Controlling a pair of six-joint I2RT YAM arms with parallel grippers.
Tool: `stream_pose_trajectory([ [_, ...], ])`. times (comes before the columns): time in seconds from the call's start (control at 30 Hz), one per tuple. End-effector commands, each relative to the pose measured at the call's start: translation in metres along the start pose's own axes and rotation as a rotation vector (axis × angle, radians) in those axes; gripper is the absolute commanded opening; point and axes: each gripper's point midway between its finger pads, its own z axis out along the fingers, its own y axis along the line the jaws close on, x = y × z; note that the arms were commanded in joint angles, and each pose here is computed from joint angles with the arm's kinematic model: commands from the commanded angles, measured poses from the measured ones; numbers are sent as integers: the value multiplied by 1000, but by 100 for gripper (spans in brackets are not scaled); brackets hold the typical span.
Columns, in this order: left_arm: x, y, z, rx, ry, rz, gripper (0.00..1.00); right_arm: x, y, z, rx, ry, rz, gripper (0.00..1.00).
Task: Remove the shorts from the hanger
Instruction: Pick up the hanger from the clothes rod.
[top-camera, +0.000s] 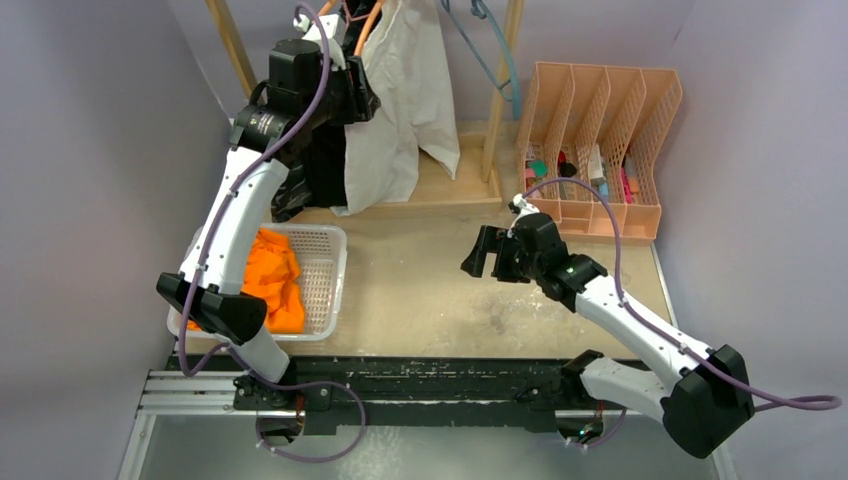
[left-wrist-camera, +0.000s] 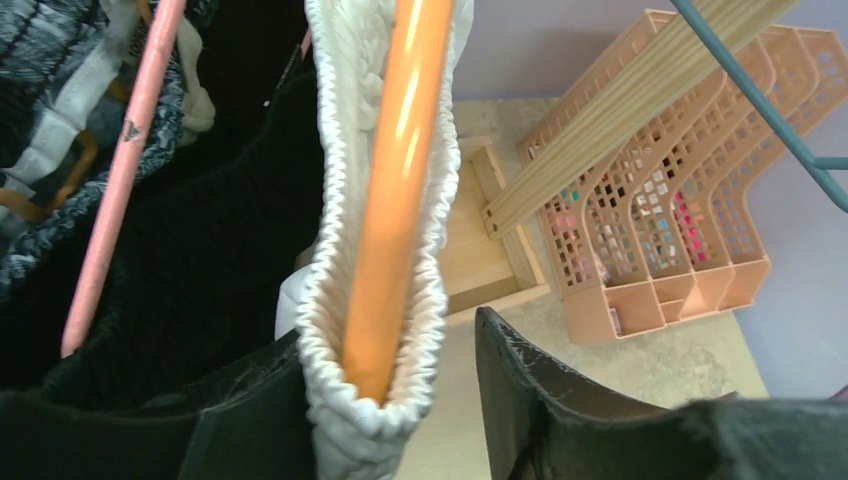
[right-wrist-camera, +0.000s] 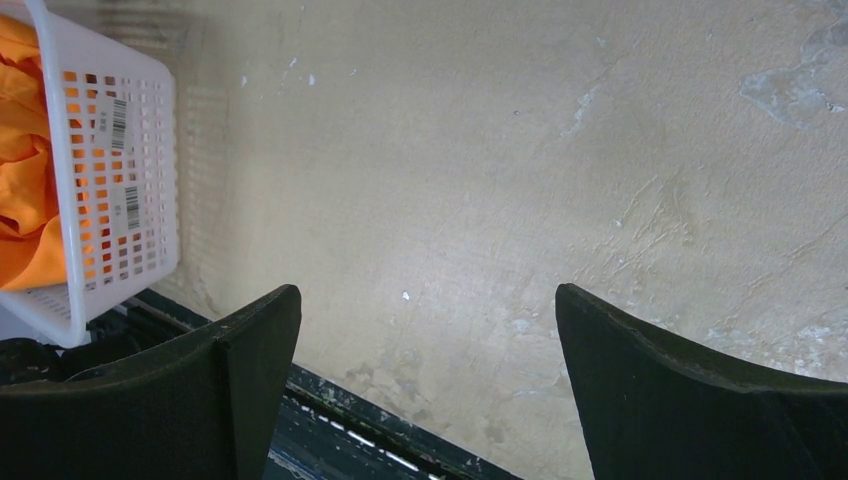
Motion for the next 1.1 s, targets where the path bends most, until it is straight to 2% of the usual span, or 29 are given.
stream_pose_trajectory([
  [0.0, -40, -4, -9, -13, -143, 50, 44, -7, 4, -1, 2, -12, -11, 98],
  [0.17, -53, -8, -13, -1, -195, 53, 37, -6, 3, 1, 5, -9, -13, 98],
  [0.37, -53, -18, -12, 53, -194, 52, 0, -3, -1, 4, 20, 1, -13, 98],
  [0.83, -97, -45, -56, 162, -384, 61, 0, 0, -5, 7, 35, 13, -12, 98],
  [1.07, -99, -48, -67, 173, -403, 56, 0, -3, -6, 9, 44, 1, -10, 97],
])
